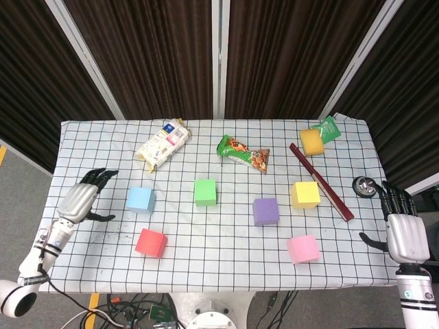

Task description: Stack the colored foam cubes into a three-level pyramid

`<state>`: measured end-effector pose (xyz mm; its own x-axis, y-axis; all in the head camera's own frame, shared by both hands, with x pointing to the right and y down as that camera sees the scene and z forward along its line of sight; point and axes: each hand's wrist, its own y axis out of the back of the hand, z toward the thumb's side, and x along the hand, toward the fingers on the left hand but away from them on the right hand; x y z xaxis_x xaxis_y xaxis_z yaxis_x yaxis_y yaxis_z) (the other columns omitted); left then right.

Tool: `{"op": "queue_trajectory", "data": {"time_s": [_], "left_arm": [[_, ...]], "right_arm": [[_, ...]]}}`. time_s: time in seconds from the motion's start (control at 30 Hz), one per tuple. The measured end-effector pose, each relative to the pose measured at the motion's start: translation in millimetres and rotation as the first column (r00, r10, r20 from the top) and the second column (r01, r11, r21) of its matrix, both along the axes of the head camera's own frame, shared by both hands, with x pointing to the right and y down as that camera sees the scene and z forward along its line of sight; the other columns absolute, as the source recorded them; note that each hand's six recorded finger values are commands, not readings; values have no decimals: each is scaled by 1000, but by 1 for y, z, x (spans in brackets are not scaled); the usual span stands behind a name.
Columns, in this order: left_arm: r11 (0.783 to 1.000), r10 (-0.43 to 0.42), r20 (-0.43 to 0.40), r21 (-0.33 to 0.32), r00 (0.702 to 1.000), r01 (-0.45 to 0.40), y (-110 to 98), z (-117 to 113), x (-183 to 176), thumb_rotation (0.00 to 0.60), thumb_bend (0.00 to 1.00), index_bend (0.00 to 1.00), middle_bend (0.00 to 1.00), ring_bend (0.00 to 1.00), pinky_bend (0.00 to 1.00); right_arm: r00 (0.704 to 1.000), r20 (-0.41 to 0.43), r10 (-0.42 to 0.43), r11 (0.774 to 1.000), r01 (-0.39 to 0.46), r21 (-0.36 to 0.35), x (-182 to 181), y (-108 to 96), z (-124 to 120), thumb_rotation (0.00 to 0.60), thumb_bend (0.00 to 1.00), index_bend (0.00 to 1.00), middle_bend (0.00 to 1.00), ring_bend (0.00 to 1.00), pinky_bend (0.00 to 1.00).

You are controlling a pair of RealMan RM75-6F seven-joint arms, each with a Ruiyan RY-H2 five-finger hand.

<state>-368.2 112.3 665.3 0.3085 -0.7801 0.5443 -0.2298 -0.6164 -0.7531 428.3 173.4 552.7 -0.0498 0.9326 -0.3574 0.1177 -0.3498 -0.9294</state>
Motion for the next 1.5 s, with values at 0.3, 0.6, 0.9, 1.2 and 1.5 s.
{"op": "queue_trajectory", "data": {"time_s": [0.3, 0.6, 0.9, 1.2, 1.5], "left_arm": [[998, -4, 0, -69, 1000, 4, -1, 39, 16, 600, 0, 72, 127, 0, 66], [992, -71, -96, -114, 993, 60, -4, 62, 29, 600, 0, 72, 216, 0, 56], [992, -40, -130, -122, 991, 24, -2, 74, 53, 600, 0, 73, 219, 0, 54], [999, -6, -76, -44, 997, 2, -10, 82, 60, 600, 0, 84, 326, 8, 44], [1000, -13, -82, -11, 997, 12, -12, 83, 71, 600, 93, 108, 467, 79, 42]], "right_arm": [[1000, 0, 11, 1000, -11, -28, 3, 1, 8, 600, 0, 0, 0, 0, 0], [1000, 17, 19, 999, -18, -46, 6, 4, 17, 600, 0, 0, 0, 0, 0], [999, 22, 25, 998, -23, -56, 8, 6, 21, 600, 0, 0, 0, 0, 0], [999, 25, 43, 998, -41, -54, 14, 7, 24, 600, 0, 0, 0, 0, 0], [997, 31, 64, 997, -63, -51, 23, 8, 25, 600, 0, 0, 0, 0, 0]]}}
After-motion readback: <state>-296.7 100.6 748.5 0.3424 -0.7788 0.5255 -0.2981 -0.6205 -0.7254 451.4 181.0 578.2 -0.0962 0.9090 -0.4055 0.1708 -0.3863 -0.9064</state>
